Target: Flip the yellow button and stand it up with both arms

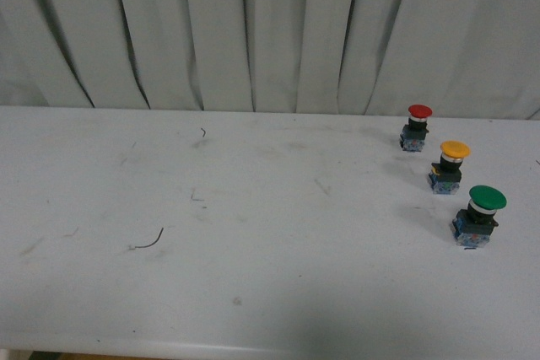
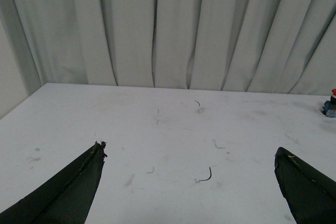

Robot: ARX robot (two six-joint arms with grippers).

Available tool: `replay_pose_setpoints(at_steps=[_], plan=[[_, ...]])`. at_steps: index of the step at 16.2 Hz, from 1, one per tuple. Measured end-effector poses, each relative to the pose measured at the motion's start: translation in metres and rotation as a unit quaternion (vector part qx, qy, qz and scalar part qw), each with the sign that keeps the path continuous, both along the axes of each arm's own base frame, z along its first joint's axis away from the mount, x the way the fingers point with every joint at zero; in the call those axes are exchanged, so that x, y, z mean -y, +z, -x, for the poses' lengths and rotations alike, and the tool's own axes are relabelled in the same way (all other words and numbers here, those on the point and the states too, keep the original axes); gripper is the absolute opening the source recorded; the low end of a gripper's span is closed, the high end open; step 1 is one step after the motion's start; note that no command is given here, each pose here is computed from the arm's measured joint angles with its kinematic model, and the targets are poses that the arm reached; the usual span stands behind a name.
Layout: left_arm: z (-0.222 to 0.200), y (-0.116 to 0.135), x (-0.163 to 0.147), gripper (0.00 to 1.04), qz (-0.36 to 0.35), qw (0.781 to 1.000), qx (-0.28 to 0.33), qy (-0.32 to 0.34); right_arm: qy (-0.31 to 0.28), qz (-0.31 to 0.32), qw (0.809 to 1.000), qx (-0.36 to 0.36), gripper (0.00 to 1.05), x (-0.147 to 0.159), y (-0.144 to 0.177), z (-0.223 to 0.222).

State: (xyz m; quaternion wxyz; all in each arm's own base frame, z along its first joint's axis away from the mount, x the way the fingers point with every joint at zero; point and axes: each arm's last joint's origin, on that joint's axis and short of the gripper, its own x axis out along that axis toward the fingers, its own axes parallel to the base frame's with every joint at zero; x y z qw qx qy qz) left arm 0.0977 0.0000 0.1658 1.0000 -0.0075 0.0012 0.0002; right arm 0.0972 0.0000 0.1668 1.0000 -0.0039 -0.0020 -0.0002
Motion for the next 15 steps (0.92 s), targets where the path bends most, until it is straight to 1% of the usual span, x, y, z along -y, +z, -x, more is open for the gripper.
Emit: replay_pose_setpoints(at_steps=[1,2,9,10,15], plan=[[0.0000,0.0000,0.0000,0.98,0.000,1.000,0.000,0.000,0.000,0.000,1.000,0.000,0.02,0.0000,0.0001,0.0000],[0.0000,0.0000,0.0000,0.98,0.000,1.000,0.000,0.000,0.000,0.000,1.000,0.000,0.11,0.0000,0.0000,0.0000],[0.0000,0.0000,0.0000,0.98,0.000,1.000,0.000,0.000,0.000,0.000,1.000,0.000,0.97,0.0000,0.0000,0.0000],[0.0000,0.0000,0.0000,0.98,0.000,1.000,0.000,0.000,0.000,0.000,1.000,0.000,0.98,0.0000,0.0000,0.0000],[0.0000,0.0000,0.0000,0.98,0.000,1.000,0.000,0.000,0.000,0.000,1.000,0.000,0.98,0.0000,0.0000,0.0000]])
